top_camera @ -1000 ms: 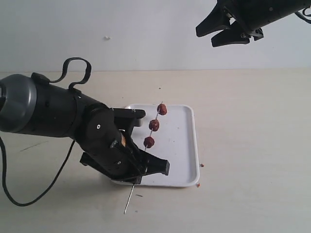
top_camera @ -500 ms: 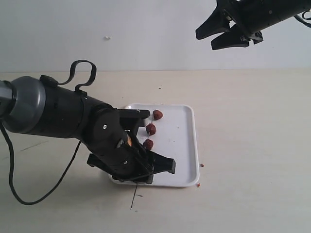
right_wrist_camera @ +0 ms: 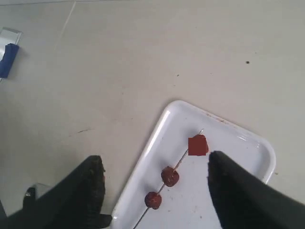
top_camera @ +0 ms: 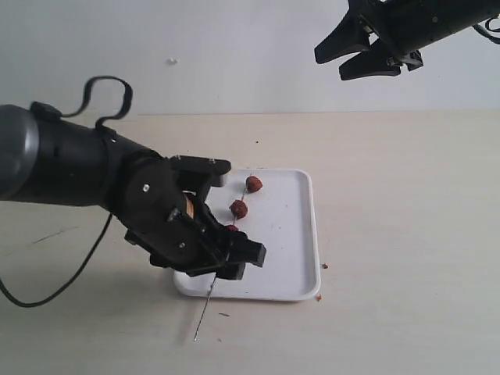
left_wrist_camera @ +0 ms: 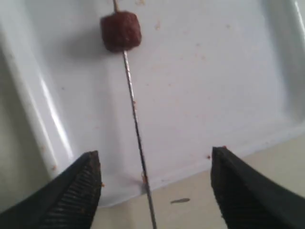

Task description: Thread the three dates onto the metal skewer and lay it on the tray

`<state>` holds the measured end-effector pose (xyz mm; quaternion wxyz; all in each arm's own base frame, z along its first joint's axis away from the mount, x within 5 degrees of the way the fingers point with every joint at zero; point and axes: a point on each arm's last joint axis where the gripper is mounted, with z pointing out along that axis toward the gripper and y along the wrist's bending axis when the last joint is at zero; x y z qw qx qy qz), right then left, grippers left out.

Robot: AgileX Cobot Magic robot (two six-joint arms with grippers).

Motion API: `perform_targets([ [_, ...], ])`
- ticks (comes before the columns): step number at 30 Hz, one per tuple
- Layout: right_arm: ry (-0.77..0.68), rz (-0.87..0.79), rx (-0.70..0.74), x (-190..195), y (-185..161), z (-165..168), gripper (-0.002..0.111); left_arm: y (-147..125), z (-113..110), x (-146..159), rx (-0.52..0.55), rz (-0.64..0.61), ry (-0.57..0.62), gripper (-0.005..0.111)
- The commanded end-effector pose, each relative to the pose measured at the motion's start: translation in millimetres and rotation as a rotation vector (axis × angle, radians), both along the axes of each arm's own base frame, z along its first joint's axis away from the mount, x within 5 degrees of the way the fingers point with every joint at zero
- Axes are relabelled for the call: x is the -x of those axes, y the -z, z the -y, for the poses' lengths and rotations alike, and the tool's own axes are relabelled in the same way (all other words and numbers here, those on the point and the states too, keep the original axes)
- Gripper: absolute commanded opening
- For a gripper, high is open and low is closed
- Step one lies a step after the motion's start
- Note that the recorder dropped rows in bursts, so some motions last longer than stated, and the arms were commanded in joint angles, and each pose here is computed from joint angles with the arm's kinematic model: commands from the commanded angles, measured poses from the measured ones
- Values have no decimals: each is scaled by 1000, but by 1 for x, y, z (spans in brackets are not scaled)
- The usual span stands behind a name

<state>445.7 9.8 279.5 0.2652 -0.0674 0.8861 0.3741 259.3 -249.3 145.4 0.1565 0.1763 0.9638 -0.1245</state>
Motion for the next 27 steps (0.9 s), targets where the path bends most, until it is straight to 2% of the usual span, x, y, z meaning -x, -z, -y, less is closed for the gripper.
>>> perform_targets([
  [1,-6,18,-8,2,-5,-2,61,-22,-15,-4,-35,49,25,65],
  [3,-10,23,-5,2,-5,-2,59,-33,-21,-5,-53,87,46,65],
  [5,-27,50,9,3,-7,-2,50,-45,-25,-6,-63,139,70,61],
  [7,-47,73,19,5,-11,-3,32,-57,-27,-5,-59,180,81,50],
  [10,-79,91,20,12,-24,-5,0,-71,-31,0,-26,233,85,24],
  [12,-99,111,26,21,-32,-6,0,-80,-36,5,7,282,90,3],
  [13,-93,122,31,26,-36,-6,0,-84,-39,9,25,315,98,1],
  [20,139,269,209,83,-58,3,0,-110,-68,49,290,608,116,0],
  [24,328,388,252,142,-66,5,0,-123,-96,86,439,783,130,0],
  [27,388,530,296,200,-69,-5,0,-128,-120,114,484,892,148,0],
])
